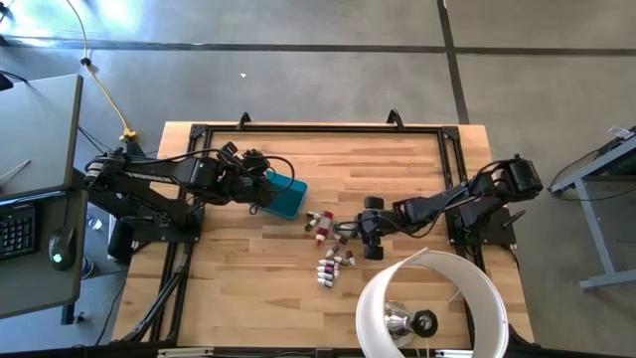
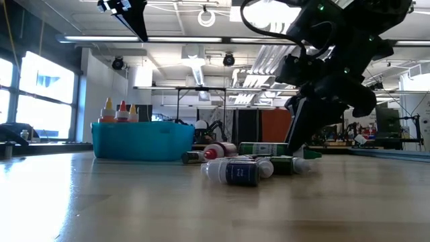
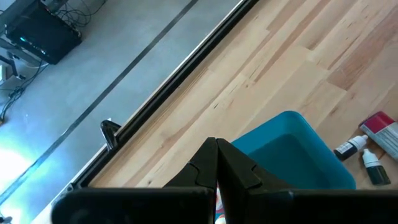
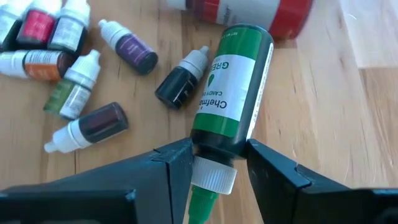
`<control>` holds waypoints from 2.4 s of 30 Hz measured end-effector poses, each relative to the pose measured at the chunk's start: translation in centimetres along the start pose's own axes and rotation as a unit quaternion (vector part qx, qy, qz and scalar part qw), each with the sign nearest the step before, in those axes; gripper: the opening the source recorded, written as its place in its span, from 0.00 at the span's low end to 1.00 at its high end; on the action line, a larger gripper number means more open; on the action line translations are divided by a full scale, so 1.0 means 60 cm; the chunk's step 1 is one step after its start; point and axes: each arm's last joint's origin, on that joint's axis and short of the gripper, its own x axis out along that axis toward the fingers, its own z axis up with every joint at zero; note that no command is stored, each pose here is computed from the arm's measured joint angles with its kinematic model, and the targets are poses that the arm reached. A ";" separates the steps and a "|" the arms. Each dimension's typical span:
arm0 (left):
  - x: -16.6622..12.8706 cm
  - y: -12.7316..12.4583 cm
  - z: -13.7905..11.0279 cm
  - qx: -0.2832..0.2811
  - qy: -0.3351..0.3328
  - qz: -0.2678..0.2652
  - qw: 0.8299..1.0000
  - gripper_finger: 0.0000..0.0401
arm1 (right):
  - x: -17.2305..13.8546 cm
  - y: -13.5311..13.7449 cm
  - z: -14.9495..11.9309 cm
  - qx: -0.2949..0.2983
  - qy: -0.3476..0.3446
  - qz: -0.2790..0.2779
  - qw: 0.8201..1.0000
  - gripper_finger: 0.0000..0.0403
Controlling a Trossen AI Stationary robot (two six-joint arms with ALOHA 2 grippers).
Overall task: Pick & Place food coloring
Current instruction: Put the large green food coloring bottle into the blue bin
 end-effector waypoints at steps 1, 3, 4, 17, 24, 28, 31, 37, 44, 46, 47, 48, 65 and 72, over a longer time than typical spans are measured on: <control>0.000 0.000 0.000 0.000 0.000 0.000 1.000 0.00 | 0.000 0.000 0.000 0.009 0.000 -0.007 1.000 0.34; 0.000 0.000 0.000 0.000 0.000 0.000 1.000 0.00 | 0.000 -0.001 0.000 0.015 0.000 -0.010 1.000 0.34; 0.000 0.000 0.000 0.000 0.000 0.000 1.000 0.00 | 0.000 -0.002 0.000 0.017 0.000 -0.009 1.000 0.34; 0.000 0.000 0.000 0.001 0.000 0.001 1.000 0.00 | 0.000 -0.006 0.006 -0.013 -0.022 -0.040 0.999 0.50; 0.000 0.000 0.000 0.001 0.000 0.001 1.000 0.00 | -0.001 -0.012 -0.018 -0.020 0.048 -0.072 0.996 0.55; 0.000 0.000 0.000 0.002 -0.001 0.001 1.000 0.00 | -0.001 -0.011 -0.018 -0.011 0.049 -0.059 0.997 0.55; 0.000 0.000 0.000 0.002 -0.001 0.001 1.000 0.00 | 0.000 -0.011 -0.012 -0.029 0.033 -0.064 0.997 0.54; 0.000 0.000 0.000 0.001 -0.001 0.001 1.000 0.00 | 0.000 -0.014 -0.006 -0.049 0.018 -0.055 0.997 0.54; 0.000 0.000 0.000 0.001 0.003 -0.004 1.000 0.00 | 0.005 -0.019 -0.026 -0.049 0.037 -0.048 0.997 0.48; 0.000 0.000 0.000 0.001 0.003 -0.004 1.000 0.00 | 0.007 -0.020 -0.032 -0.047 0.027 -0.051 0.997 0.44; 0.000 -0.001 0.000 0.001 0.003 -0.004 1.000 0.00 | 0.008 -0.020 -0.035 -0.046 0.019 -0.050 0.997 0.42; 0.000 0.000 0.000 0.001 0.003 -0.004 1.000 0.00 | 0.009 -0.020 -0.038 -0.045 0.011 -0.047 0.998 0.40; 0.000 -0.001 0.000 -0.010 0.004 -0.006 1.000 0.00 | 0.015 -0.028 -0.100 -0.024 -0.131 -0.016 0.991 0.36; 0.000 -0.002 0.002 -0.019 -0.002 -0.009 1.000 0.00 | -0.002 -0.031 -0.125 -0.028 -0.227 0.023 0.973 0.36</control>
